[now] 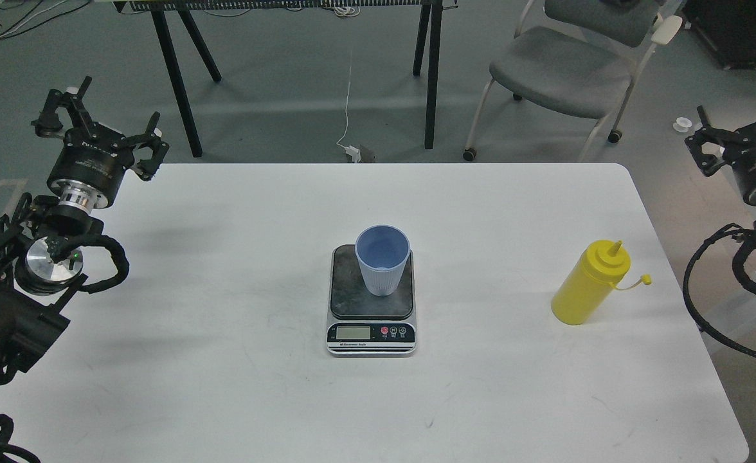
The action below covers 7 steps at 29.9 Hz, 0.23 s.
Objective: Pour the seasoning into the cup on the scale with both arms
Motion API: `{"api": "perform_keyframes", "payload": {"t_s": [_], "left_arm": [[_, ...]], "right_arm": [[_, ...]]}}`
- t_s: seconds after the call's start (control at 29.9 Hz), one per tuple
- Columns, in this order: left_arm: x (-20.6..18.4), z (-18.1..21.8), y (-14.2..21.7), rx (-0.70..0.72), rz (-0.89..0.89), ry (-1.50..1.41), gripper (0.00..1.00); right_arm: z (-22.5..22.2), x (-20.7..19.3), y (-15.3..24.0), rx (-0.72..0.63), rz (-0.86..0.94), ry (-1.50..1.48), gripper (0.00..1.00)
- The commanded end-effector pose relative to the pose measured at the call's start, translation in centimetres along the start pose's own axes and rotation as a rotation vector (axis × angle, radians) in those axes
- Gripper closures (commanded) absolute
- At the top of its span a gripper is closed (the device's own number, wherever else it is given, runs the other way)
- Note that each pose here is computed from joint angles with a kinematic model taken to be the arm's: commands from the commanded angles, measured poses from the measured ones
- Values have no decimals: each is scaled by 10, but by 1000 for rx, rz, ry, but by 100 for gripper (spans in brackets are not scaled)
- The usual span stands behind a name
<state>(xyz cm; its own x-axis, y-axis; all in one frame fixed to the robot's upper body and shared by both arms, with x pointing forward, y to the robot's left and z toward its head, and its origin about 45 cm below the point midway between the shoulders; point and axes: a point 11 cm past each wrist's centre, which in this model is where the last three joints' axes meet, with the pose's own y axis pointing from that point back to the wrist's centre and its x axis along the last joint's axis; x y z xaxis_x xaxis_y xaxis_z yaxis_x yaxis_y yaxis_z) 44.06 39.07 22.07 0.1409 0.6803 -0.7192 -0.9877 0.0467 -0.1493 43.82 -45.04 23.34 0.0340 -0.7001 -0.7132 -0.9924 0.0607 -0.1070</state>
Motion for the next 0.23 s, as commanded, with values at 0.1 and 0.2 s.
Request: {"api": "perform_keyframes", "payload": {"t_s": [0.1, 0.2], "left_arm": [[0, 0, -1, 2, 0, -1, 1], [-3, 0, -3, 1, -8, -3, 1]], "right_arm": [[10, -7, -5, -1, -10, -20, 0], [12, -7, -5, -8, -12, -15, 0]]}}
